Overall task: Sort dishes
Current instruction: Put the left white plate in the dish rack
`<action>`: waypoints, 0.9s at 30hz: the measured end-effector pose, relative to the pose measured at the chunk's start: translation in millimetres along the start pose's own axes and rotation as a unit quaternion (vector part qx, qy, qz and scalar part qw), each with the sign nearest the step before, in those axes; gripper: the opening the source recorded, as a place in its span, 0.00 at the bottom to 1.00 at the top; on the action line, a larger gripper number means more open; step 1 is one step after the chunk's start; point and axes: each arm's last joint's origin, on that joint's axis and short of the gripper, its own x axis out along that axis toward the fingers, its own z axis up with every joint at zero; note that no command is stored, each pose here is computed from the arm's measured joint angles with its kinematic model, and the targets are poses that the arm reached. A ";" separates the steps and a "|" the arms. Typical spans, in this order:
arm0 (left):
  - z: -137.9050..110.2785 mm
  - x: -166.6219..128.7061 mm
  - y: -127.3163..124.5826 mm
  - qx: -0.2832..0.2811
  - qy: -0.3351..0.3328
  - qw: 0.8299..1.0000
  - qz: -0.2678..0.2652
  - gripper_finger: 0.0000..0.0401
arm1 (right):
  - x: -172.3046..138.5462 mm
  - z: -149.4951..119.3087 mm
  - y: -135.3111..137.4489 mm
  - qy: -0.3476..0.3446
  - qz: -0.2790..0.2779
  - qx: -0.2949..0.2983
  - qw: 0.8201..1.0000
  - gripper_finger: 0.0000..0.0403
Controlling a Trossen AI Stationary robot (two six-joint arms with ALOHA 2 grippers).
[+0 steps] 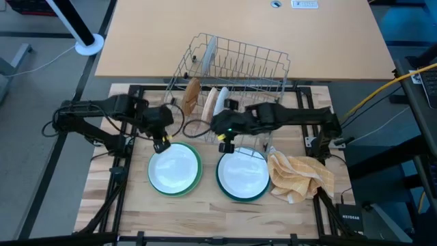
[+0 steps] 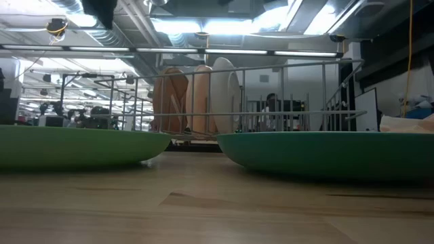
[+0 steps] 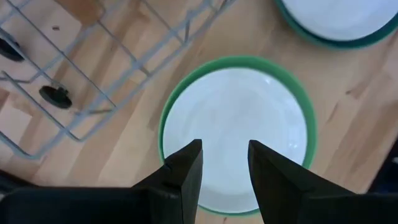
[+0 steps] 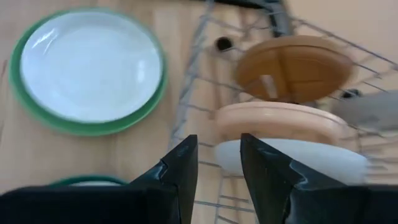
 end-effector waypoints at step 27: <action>-36.2 155.9 -87.4 -0.212 -0.058 0.971 -0.091 0.30 | -54.9 -8.0 -78.8 0.067 -0.093 -0.169 0.979 0.31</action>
